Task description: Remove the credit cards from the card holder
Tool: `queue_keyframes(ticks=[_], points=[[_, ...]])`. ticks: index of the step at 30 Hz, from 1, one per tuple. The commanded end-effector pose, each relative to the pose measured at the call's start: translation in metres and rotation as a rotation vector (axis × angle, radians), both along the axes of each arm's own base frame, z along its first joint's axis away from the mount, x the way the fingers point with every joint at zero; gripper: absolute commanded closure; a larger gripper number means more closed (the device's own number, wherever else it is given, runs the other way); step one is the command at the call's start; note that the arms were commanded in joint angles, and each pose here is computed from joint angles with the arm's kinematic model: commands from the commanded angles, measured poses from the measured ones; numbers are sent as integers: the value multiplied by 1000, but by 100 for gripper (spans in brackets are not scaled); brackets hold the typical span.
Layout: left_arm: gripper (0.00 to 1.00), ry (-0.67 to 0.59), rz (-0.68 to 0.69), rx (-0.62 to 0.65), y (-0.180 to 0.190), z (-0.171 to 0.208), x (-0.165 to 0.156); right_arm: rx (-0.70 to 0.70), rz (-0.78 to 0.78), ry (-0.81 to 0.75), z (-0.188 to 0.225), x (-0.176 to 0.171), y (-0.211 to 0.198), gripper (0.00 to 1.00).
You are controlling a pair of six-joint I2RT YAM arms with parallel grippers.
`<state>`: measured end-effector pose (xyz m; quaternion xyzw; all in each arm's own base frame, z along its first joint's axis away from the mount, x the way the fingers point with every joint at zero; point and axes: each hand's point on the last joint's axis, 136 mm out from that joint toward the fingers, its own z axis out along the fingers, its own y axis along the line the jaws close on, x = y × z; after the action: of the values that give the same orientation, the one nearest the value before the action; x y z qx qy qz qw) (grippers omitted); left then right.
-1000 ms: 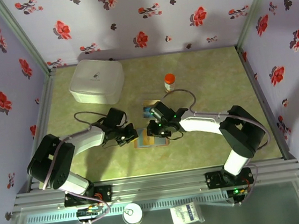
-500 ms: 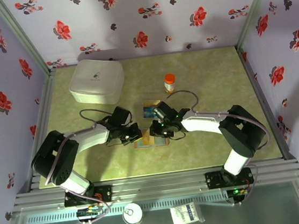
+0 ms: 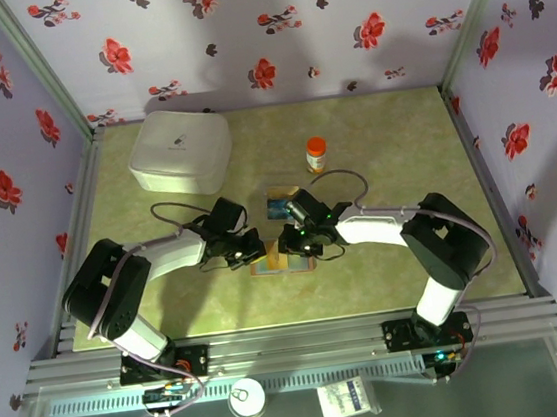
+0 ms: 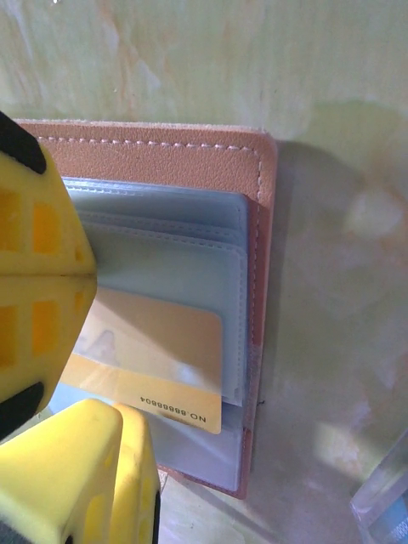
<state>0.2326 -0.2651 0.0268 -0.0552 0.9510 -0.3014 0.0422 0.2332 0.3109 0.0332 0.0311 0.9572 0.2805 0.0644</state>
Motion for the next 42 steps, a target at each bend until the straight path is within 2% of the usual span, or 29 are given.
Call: queue_keyframes(ticks=[1, 20, 29, 42], points=[[100, 19, -14, 38, 3, -9, -3, 10, 3, 13, -8, -1, -1, 75], [100, 30, -11, 46, 3, -14, -4, 108, -14, 5, -2, 1, 7, 84], [100, 33, -12, 49, 4, -14, -5, 111, -21, -2, -1, 2, 4, 90], [100, 24, 11, 59, 12, -13, -9, 76, -40, -5, 0, -1, -16, 91]])
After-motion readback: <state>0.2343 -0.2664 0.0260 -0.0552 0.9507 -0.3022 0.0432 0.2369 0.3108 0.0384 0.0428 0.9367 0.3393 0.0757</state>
